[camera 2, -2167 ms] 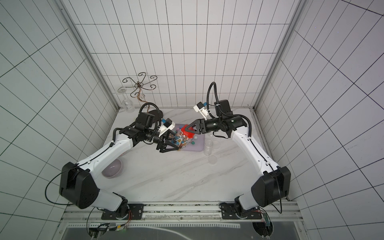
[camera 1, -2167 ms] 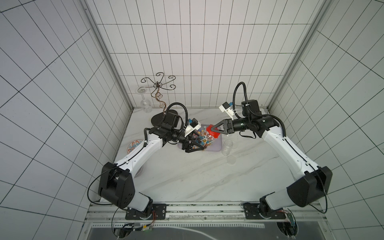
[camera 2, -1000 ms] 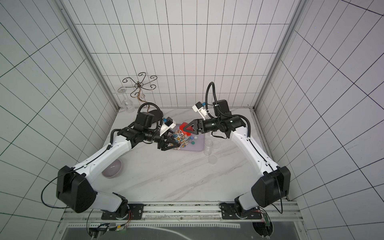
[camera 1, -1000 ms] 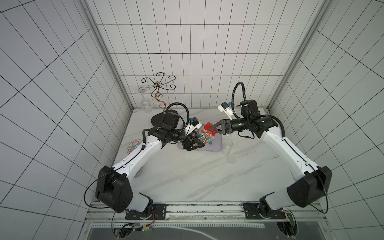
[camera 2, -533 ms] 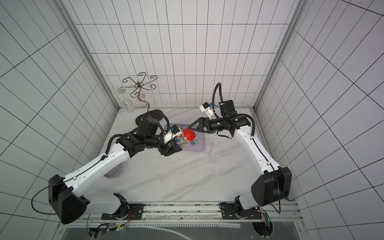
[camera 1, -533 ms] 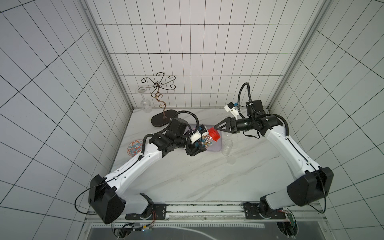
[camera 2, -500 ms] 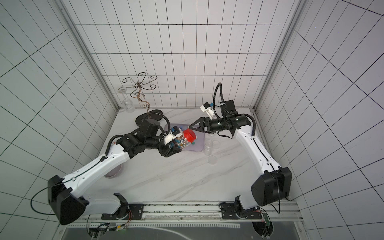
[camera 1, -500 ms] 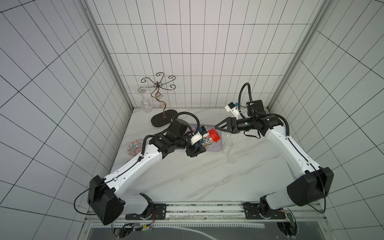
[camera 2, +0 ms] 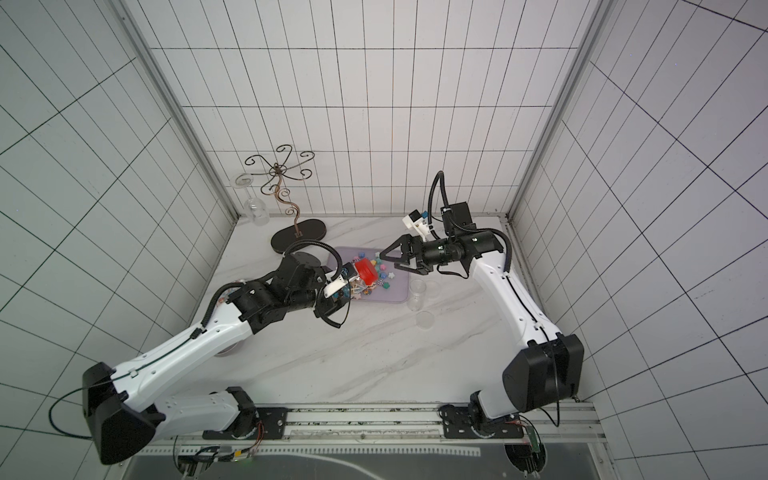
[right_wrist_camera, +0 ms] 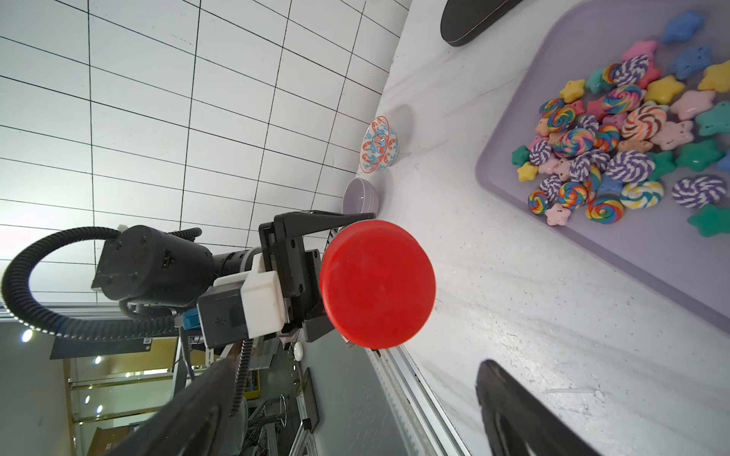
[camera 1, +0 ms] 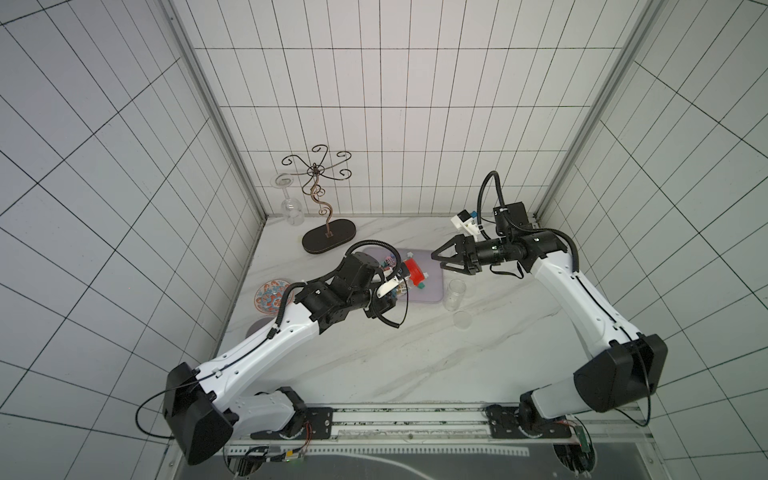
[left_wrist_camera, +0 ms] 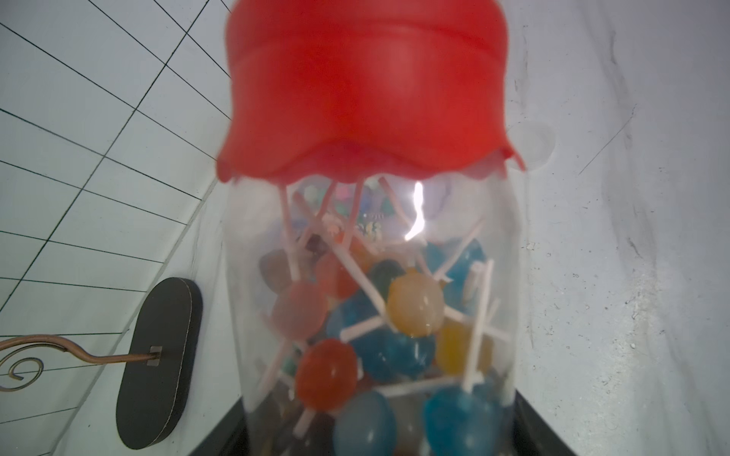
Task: Pour the candies out of the jar
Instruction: Unscrew the lid from the jar.
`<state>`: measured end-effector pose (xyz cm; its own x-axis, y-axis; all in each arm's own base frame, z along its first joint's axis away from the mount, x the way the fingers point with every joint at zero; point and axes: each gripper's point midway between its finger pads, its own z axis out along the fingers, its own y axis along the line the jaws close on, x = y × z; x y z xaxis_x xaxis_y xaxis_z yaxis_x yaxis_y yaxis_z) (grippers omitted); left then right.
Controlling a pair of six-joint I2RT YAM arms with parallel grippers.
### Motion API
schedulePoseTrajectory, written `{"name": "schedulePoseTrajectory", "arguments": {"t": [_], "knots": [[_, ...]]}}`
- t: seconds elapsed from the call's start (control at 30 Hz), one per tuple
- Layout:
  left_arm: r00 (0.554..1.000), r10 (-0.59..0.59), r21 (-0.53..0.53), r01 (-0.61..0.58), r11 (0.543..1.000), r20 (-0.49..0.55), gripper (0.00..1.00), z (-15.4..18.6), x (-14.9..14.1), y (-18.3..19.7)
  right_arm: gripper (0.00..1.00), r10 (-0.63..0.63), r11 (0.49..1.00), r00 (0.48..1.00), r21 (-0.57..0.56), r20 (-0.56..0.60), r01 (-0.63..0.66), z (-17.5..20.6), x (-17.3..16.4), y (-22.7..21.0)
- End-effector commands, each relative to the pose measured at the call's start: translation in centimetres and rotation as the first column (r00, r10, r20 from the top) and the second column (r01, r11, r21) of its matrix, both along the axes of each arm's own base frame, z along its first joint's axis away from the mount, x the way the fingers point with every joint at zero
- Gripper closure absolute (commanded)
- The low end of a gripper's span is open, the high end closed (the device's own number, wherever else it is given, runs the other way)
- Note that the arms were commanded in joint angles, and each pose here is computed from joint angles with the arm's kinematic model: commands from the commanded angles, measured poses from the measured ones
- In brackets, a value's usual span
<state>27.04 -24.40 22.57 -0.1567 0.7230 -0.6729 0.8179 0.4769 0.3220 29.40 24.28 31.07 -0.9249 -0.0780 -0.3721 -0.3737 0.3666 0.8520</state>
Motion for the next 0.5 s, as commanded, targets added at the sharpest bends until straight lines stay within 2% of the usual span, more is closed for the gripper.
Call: {"name": "schedulePoseTrajectory", "arguments": {"t": [0.0,0.3,0.47], "knots": [[0.992,0.014,-0.043,-0.009,0.999,0.126,0.45,3.0,0.7,0.0,0.04,0.033,0.999,0.997,0.005,-0.07,-0.032,-2.0,-0.4,1.0],[0.99,-0.002,-0.049,0.009,0.999,0.144,0.45,3.3,0.2,0.1,0.04,0.102,0.995,0.988,-0.006,-0.112,-0.103,-3.7,-0.3,4.0],[0.99,-0.006,-0.045,0.012,0.999,0.139,0.44,3.0,0.2,0.0,0.04,0.128,0.992,0.987,0.003,-0.099,-0.128,-3.3,-0.3,5.2]]}}
